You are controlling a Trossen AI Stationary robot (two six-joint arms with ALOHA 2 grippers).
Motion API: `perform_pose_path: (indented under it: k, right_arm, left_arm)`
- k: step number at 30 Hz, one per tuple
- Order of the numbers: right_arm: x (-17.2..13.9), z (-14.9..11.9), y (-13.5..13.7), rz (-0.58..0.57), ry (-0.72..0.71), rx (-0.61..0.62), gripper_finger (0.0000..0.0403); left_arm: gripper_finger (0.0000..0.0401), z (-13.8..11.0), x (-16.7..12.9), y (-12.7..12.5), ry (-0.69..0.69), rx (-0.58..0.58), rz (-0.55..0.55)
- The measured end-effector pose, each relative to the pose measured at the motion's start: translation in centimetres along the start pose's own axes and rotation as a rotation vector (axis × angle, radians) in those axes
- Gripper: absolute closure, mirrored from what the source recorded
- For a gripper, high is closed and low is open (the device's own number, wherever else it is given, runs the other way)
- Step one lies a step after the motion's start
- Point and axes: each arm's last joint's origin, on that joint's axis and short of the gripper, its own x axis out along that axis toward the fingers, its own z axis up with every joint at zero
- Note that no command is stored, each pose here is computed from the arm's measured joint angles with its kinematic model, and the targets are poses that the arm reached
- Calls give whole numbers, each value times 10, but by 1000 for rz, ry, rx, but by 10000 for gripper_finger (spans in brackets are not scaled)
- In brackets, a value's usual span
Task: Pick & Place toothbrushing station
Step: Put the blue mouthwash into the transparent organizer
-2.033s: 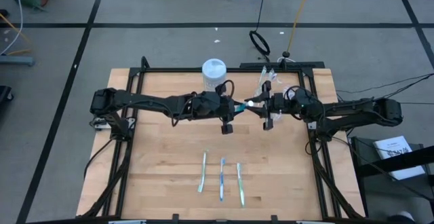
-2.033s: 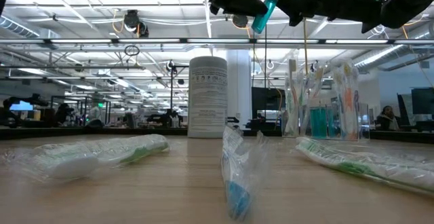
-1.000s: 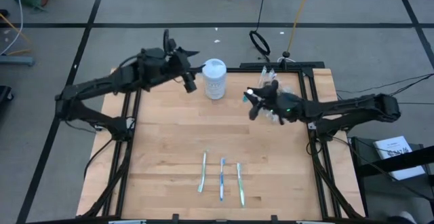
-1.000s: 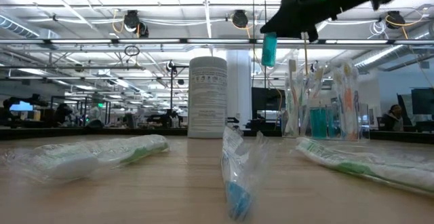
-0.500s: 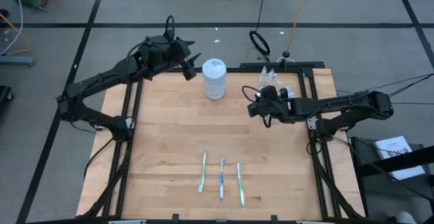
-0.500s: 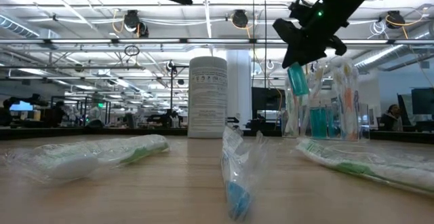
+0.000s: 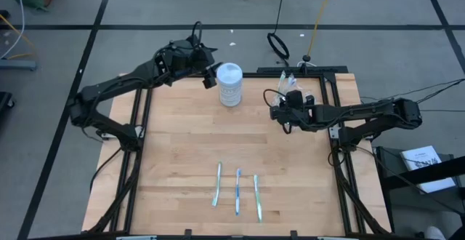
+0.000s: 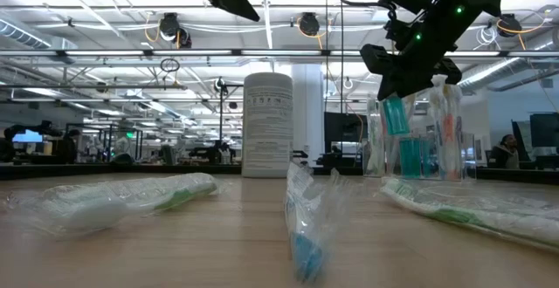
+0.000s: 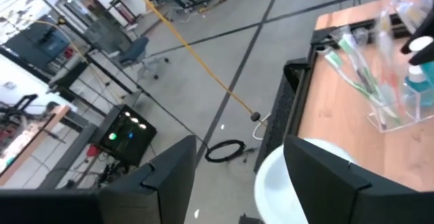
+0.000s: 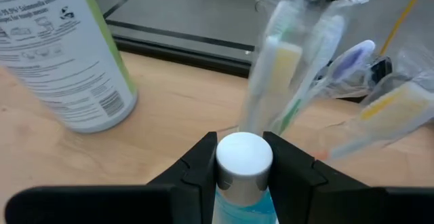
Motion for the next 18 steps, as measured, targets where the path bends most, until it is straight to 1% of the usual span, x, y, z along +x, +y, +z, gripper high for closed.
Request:
perform_pose_path:
  k: [4,9,14,18]
  right_arm:
    - [-2,1,-2,5,2,-13,309]
    - [-4,1,-6,1,21,5,309]
    - [-5,-4,-9,-23,63,24,309]
    - [-5,-4,-8,-8,79,22,309]
  left_arm:
    - [174,1,5,0,-28,-6,-1]
    - [173,1,9,0,-39,-10,4]
    - [173,-2,14,0,-30,-10,-7]
    - [174,-3,16,-1,-21,-14,-14]
